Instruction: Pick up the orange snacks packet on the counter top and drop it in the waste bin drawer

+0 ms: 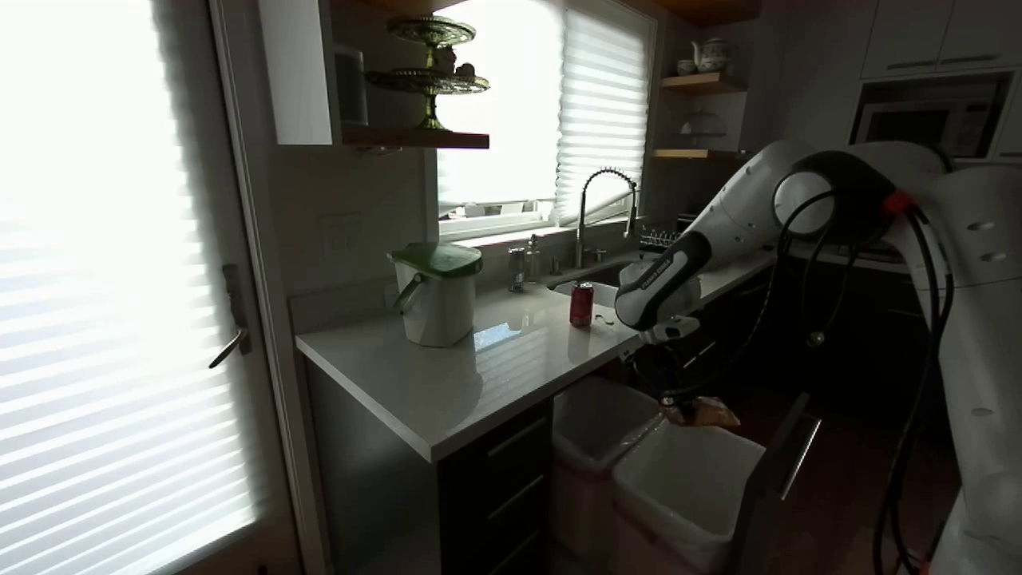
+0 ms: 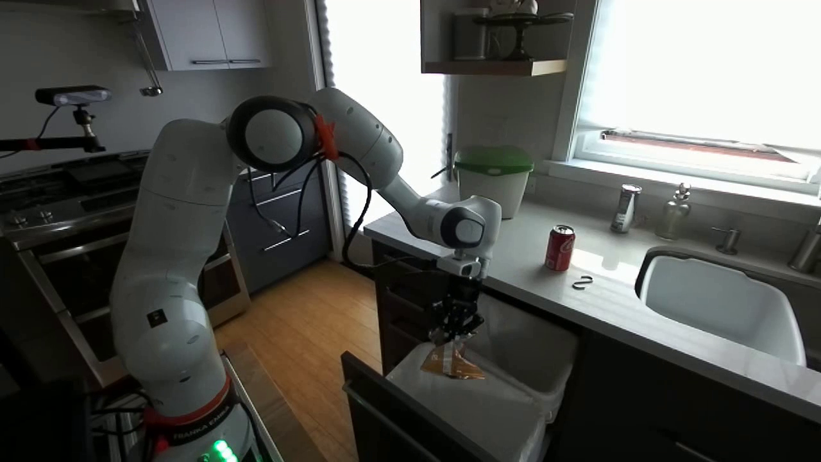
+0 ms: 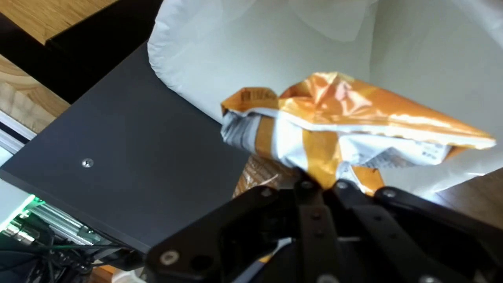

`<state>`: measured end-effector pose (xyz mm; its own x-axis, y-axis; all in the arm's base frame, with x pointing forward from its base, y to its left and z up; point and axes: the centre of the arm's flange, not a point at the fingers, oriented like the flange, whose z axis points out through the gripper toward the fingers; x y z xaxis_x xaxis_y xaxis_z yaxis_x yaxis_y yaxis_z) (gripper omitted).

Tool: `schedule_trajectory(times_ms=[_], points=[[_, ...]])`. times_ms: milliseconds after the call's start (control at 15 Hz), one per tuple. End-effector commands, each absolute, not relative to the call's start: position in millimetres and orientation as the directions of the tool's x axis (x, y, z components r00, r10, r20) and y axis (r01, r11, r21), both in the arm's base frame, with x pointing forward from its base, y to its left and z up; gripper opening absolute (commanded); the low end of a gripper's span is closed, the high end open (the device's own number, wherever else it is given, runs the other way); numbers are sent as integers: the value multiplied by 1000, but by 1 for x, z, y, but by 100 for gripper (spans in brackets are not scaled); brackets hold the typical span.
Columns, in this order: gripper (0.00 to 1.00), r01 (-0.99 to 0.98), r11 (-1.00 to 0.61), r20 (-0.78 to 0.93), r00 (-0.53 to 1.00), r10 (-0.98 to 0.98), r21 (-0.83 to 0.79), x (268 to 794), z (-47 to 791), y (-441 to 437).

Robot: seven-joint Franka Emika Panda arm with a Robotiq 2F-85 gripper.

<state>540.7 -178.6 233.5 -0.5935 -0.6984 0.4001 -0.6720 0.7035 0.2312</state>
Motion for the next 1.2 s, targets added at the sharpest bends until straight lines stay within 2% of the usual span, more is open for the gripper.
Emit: schedule_trajectory(times_ms=[0,267,667,733,800,933,1133], points=[[0,-617,760,389,-661,-641,203,517,199,-181],[0,-583,795,382,-705,-598,168,505,166,-186],[0,-567,817,354,-747,-563,104,514,137,-189],[4,-566,819,347,-752,-561,98,516,134,-189],[28,-563,821,343,-756,-557,92,517,132,-189],[32,-562,824,332,-764,-553,78,521,131,-190],[55,-562,824,318,-770,-553,73,523,139,-193]])
